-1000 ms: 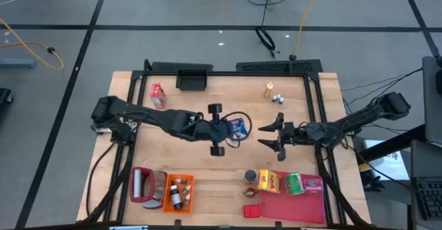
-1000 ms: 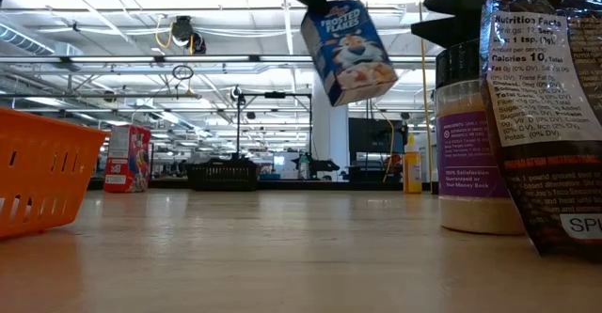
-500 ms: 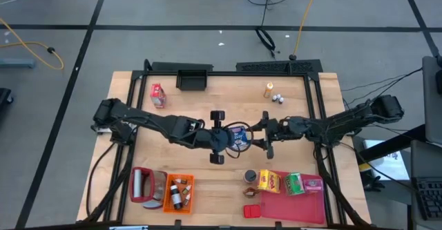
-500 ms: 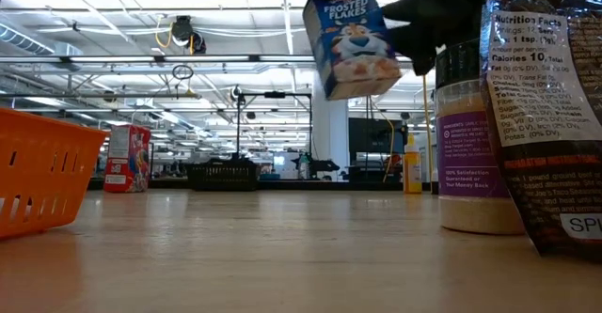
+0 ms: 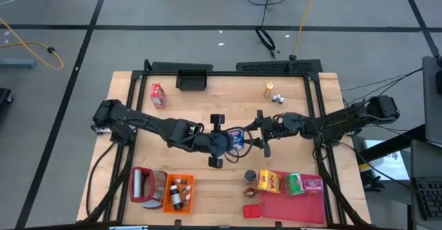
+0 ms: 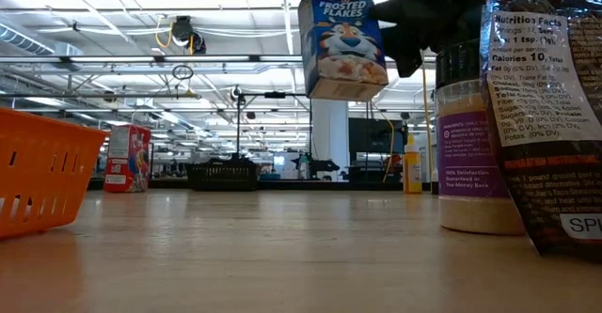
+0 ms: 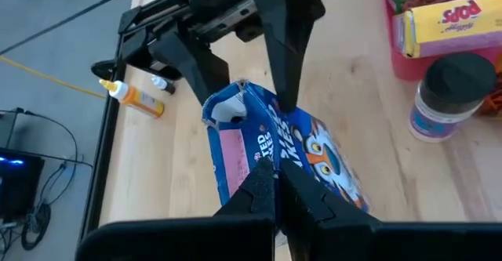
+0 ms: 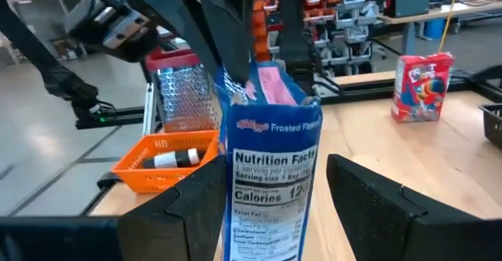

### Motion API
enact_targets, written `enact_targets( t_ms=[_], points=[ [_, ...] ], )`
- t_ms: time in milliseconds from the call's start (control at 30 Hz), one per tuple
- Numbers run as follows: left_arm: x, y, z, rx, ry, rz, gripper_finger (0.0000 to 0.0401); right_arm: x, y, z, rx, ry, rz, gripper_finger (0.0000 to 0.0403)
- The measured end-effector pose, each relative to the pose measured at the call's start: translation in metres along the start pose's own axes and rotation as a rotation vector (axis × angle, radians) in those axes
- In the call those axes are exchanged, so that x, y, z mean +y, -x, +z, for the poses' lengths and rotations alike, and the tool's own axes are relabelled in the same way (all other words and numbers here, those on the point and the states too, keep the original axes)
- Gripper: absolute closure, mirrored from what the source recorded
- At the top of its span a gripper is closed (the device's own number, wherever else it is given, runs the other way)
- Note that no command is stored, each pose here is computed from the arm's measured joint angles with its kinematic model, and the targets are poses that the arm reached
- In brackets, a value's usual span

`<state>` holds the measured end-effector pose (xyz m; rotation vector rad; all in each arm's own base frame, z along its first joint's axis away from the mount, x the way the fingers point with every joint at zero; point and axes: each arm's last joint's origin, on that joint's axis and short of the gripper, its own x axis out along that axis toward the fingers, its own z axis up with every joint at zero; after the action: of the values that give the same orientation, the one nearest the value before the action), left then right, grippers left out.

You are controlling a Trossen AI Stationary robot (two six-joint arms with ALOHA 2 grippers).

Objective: Pick & Place Kitchen Items
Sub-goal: Put the blue cereal box into the red bin

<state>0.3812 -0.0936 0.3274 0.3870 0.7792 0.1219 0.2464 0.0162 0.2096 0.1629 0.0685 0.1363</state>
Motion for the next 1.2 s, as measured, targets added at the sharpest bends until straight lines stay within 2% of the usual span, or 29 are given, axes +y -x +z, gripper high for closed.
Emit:
enact_targets(
  t_ms=[100, 567, 700, 833, 1200],
  points=[
    [-0.0008, 0.0004, 0.0003, -0.003, -0.010, 0.000, 0.0401, -0.0012, -0.0004, 0.0011, -0.010, -0.007, 0.039, 0.0192],
    [-0.0020, 0.0011, 0.0033, -0.031, -0.024, -0.001, 0.0401, -0.0036, -0.0076, -0.0034, -0.027, -0.005, 0.043, 0.0192],
    [-0.0023, 0.0012, 0.0036, -0.035, -0.023, -0.009, 0.0401, -0.0023, -0.0075, -0.0036, -0.020, -0.005, 0.087, 0.0204],
    [-0.0023, 0.0012, 0.0039, -0.038, -0.034, -0.010, 0.0401, -0.0020, -0.0075, -0.0037, -0.018, -0.014, 0.095, 0.0242],
    [-0.0022, 0.0011, 0.0041, -0.041, -0.038, -0.006, 0.0399, -0.0006, -0.0073, -0.0037, -0.011, -0.023, 0.144, 0.0389]
  ],
)
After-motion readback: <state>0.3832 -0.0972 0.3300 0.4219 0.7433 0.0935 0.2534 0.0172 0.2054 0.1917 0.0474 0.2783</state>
